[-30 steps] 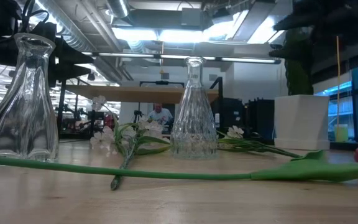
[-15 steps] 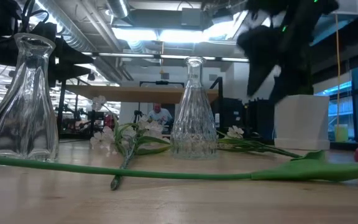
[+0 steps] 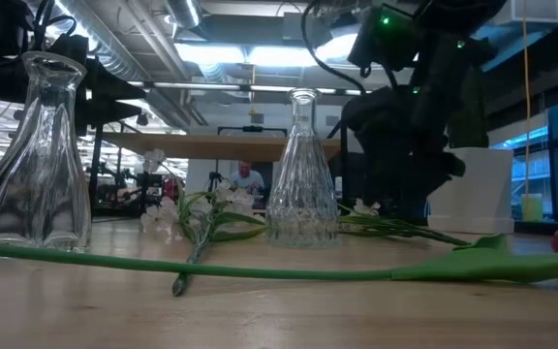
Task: Pick and place flowers into a vace then onto a shelf
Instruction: Put the right white flowers into the right transparent vase
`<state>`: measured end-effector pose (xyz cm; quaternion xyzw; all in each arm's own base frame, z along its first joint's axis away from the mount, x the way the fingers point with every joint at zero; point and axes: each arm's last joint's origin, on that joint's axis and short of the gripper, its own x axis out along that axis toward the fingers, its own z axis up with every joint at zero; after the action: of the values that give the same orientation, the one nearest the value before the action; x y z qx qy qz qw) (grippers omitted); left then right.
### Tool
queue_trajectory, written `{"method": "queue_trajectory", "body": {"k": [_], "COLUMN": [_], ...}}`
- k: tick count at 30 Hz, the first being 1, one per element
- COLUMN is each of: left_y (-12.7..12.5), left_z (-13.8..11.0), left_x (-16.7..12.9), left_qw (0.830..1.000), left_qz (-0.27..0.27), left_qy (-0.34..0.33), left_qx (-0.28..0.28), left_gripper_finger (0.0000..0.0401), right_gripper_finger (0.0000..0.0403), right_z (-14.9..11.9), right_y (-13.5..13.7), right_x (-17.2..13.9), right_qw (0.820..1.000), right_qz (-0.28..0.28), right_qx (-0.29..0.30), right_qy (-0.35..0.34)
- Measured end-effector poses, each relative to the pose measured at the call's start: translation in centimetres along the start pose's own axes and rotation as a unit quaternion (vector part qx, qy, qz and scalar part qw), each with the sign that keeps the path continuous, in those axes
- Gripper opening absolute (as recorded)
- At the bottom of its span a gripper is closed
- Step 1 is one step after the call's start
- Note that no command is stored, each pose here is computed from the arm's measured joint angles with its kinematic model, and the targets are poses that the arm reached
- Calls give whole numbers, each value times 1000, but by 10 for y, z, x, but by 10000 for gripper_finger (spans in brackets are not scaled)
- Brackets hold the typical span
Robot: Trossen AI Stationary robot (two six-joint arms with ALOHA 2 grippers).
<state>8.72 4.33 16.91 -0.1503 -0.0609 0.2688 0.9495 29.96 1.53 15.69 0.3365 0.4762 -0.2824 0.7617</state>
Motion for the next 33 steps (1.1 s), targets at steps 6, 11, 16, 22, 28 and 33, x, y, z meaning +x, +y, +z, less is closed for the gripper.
{"method": "queue_trajectory", "body": {"k": [6, 11, 16, 22, 28, 33], "left_y": [0, 0, 0, 0, 0, 0], "left_z": [0, 0, 0, 0, 0, 0], "left_x": [0, 0, 0, 0, 0, 0], "left_qw": [1000, 1000, 1000, 1000, 1000, 1000], "left_qz": [0, 0, 0, 0, 0, 0], "left_qy": [0, 0, 0, 0, 0, 0], "left_qx": [0, 0, 0, 0, 14, 14], "left_gripper_finger": [216, 216, 216, 216, 216, 216], "right_gripper_finger": [307, 307, 292, 221, 151, 105], "right_z": [-3, -6, -7, -9, -11, -12], "right_y": [-2, -3, -4, -6, -10, -11], "right_x": [15, 24, 29, 29, 29, 29], "right_qw": [1000, 999, 998, 997, 996, 995], "right_qz": [-21, -38, -48, -60, -77, -81], "right_qx": [-1, 24, 35, 28, 24, 33], "right_qy": [13, 19, 26, 36, 47, 48]}}
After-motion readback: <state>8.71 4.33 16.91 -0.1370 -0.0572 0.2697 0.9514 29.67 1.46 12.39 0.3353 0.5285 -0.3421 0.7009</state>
